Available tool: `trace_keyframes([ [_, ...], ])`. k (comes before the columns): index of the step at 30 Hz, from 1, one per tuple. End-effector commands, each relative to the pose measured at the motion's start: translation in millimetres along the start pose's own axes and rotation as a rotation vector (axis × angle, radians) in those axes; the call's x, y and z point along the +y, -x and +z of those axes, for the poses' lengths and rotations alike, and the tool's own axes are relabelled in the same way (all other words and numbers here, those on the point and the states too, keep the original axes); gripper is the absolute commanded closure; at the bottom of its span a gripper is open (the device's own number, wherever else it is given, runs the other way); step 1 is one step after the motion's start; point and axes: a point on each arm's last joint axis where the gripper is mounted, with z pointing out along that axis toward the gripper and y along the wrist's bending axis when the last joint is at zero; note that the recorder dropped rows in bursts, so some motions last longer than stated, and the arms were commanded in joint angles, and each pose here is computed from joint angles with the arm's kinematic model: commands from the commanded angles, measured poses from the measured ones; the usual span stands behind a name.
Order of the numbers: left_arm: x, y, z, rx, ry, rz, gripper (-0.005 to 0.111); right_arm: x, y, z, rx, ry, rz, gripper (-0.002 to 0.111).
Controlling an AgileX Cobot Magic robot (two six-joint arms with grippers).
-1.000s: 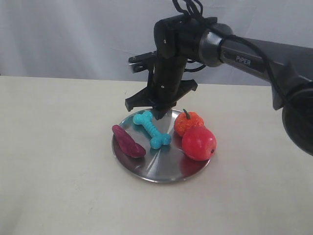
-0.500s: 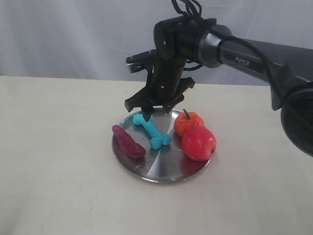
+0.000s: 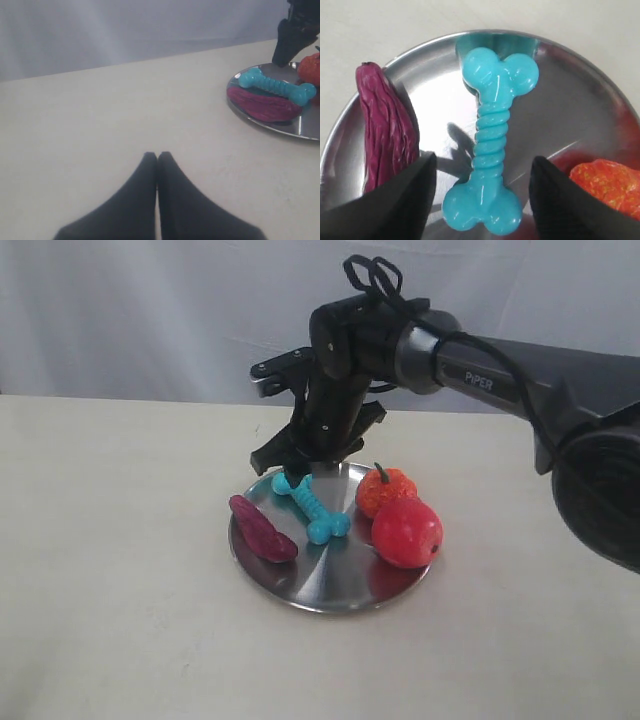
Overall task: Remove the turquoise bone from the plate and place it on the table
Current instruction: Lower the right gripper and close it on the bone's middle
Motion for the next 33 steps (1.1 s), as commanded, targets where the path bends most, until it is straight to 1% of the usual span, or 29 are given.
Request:
trace_keyframes([
  [1,-0.2,-0.9,0.3,0.001,-0.002,0.002,0.107,-0.6,1.6,14.7,-0.024,-0.008,-0.018,0.054],
  [21,-0.2,-0.9,0.3,0.001,-0.002,0.002,0.107,-1.8,-9.0,55.9,0.028,-0.017,-0.034,0.055],
  [33,-0.2,-0.9,0.3,0.001,-0.002,0.002,0.107,-1.9,-8.5,60.0,0.014,-0.020,-0.027,0.055],
])
